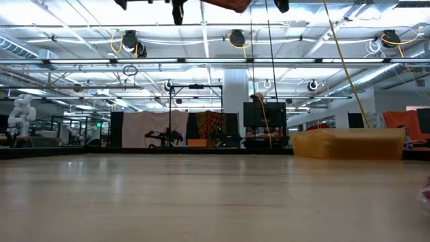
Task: Sort popcorn bags into baskets
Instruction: Put the red popcorn bag into the orange bin
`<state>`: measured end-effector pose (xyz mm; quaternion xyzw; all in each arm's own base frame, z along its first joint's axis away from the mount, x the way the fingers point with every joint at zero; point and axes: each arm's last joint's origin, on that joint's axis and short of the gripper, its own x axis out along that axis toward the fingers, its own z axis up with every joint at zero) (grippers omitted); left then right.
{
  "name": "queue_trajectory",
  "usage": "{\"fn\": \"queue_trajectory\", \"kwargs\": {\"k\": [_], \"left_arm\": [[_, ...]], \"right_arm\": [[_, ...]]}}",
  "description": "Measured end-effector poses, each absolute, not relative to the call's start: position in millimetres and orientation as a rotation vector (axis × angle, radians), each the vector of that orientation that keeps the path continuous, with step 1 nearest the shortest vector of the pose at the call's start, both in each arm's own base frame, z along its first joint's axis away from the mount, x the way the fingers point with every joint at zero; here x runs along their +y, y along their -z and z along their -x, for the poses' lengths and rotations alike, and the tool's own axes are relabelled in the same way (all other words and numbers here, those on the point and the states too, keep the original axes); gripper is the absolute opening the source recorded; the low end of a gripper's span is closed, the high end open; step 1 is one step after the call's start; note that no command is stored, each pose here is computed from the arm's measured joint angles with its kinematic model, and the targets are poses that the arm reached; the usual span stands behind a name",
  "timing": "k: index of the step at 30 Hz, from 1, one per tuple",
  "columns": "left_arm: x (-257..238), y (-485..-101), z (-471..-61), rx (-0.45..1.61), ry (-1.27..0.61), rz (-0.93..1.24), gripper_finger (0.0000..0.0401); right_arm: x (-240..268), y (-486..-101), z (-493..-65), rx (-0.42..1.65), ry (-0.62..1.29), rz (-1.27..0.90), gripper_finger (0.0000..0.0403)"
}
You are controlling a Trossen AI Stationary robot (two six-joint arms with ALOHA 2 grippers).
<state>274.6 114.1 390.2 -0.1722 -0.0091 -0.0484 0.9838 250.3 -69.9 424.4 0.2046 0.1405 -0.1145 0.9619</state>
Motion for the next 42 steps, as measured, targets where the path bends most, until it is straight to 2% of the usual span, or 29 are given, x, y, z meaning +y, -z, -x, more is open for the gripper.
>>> {"fn": "queue_trajectory", "kwargs": {"k": [4,7,13,15,19,23,30,35,38,42], "left_arm": [[116,-389,-286,-0.085,0.084,0.354,0.0021],[118,-389,-294,-0.147,0.072,0.329,0.0022],[128,-376,-307,-0.151,0.039,0.331,0.0028],[130,-373,-310,-0.145,0.015,0.338,0.0038],[130,-364,-314,-0.095,-0.105,0.281,0.0079],[136,-361,-305,-0.024,-0.306,0.245,0.0138],[149,-346,-288,0.156,-0.428,0.38,0.0226],[149,-327,-281,0.339,-0.478,0.499,0.0244],[146,-318,-280,0.425,-0.487,0.531,0.0242],[144,-314,-280,0.469,-0.488,0.538,0.0228]], "right_arm": [[-76,-423,-250,0.294,0.209,-0.365,0.0151],[-81,-423,-249,0.294,0.212,-0.352,0.0128],[-96,-424,-243,0.28,0.257,-0.303,0.0027],[-102,-423,-240,0.288,0.275,-0.289,0.0013],[-117,-416,-230,0.361,0.303,-0.291,0.0025],[-130,-410,-215,0.437,0.321,-0.3,0.0018],[-152,-394,-185,0.628,0.391,-0.282,0.0013],[-164,-380,-155,0.85,0.559,-0.29,0.0019],[-172,-375,-137,0.94,0.654,-0.315,0.0016],[-182,-366,-120,1.02,0.687,-0.363,0.0014]]}}
